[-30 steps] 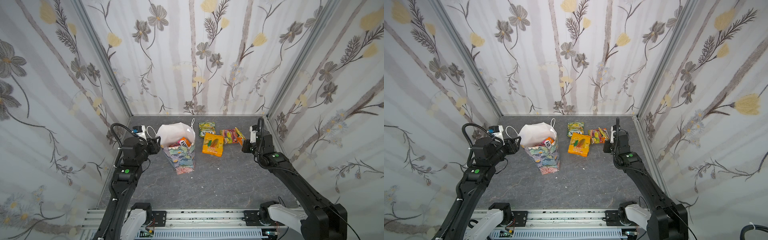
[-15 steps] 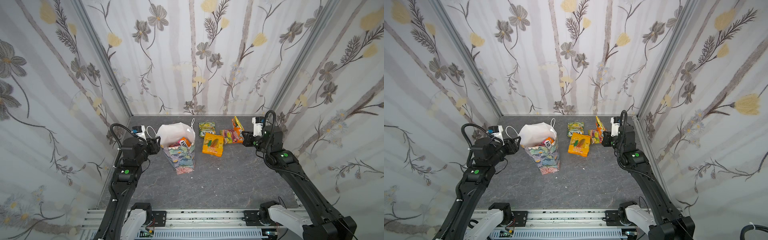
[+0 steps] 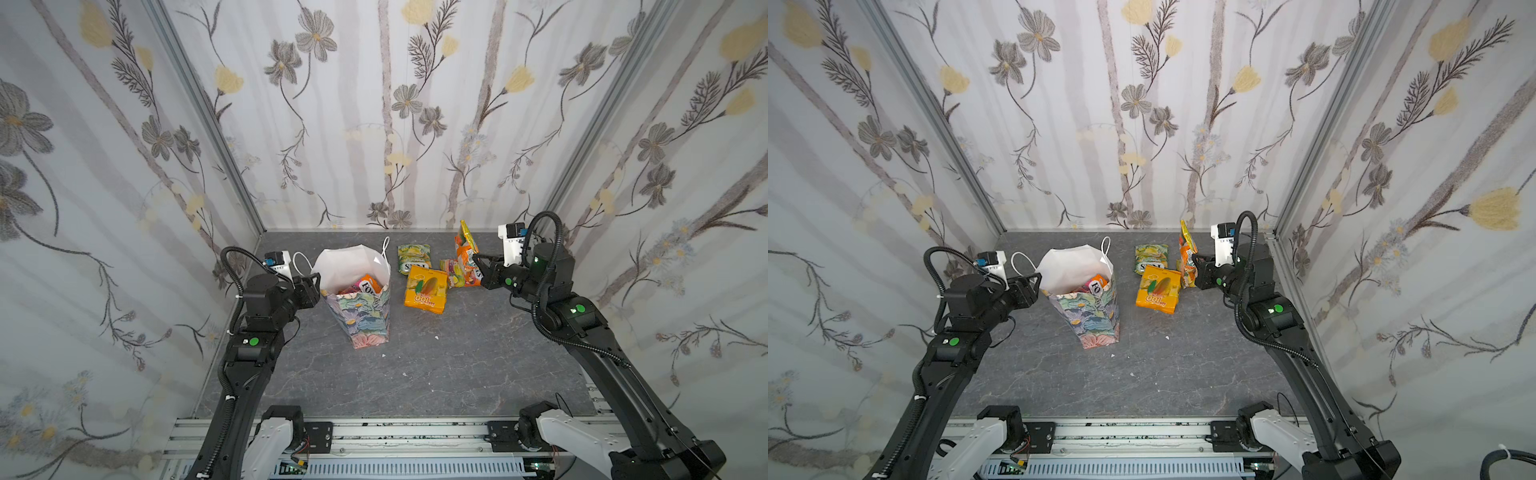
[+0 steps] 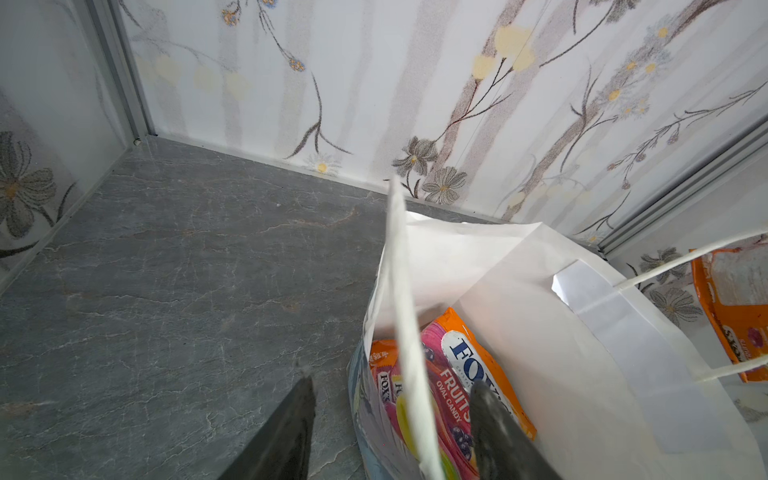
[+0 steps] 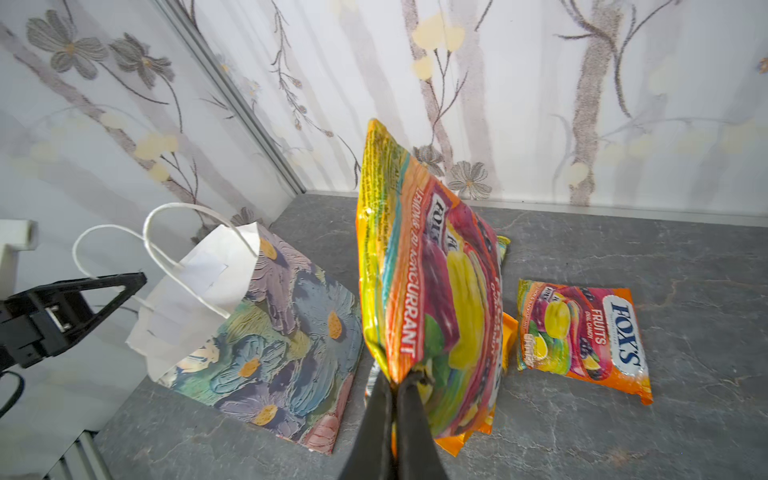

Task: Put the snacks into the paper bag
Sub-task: 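Carry the Lemon & Blackcurrant packet over the paper bag opening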

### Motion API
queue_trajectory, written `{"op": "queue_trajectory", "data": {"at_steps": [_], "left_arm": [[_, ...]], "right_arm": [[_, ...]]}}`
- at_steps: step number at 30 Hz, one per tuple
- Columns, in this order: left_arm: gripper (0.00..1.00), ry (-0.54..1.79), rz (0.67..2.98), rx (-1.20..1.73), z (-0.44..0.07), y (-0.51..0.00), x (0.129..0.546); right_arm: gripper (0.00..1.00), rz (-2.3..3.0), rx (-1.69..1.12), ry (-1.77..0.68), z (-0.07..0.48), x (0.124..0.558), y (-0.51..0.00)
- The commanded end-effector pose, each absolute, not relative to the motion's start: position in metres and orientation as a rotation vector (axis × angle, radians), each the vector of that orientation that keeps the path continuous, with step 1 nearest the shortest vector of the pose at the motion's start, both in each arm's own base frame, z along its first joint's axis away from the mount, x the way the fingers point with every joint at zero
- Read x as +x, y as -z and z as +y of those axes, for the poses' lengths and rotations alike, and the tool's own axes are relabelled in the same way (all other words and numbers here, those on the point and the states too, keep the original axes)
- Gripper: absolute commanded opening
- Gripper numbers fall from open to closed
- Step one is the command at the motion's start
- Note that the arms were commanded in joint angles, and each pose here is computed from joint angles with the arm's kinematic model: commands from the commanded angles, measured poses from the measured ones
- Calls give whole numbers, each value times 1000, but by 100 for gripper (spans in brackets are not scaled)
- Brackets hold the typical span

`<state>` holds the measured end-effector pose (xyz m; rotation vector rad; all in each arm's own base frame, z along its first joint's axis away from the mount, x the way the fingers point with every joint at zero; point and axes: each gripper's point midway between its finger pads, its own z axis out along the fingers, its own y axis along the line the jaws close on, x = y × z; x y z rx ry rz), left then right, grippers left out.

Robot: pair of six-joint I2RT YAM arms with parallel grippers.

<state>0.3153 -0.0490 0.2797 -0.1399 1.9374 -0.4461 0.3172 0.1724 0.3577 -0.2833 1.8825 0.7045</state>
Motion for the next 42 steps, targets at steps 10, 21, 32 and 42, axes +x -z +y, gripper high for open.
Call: {"op": "queue_trajectory", "data": {"at_steps": [10, 21, 32, 42], "left_arm": [[58, 469, 1913, -134, -51, -286, 317], [58, 476, 1918, -129, -53, -284, 316], [58, 478, 1916, -129, -53, -285, 316], [58, 480, 1917, -130, -53, -285, 317]], "right_arm": [[0, 1588, -474, -937, 228, 271, -448], [0, 1476, -629, -1039, 281, 239, -493], [0, 1375, -834, -1089, 345, 197, -517], [0, 1435, -891, -1055, 392, 205, -501]]}}
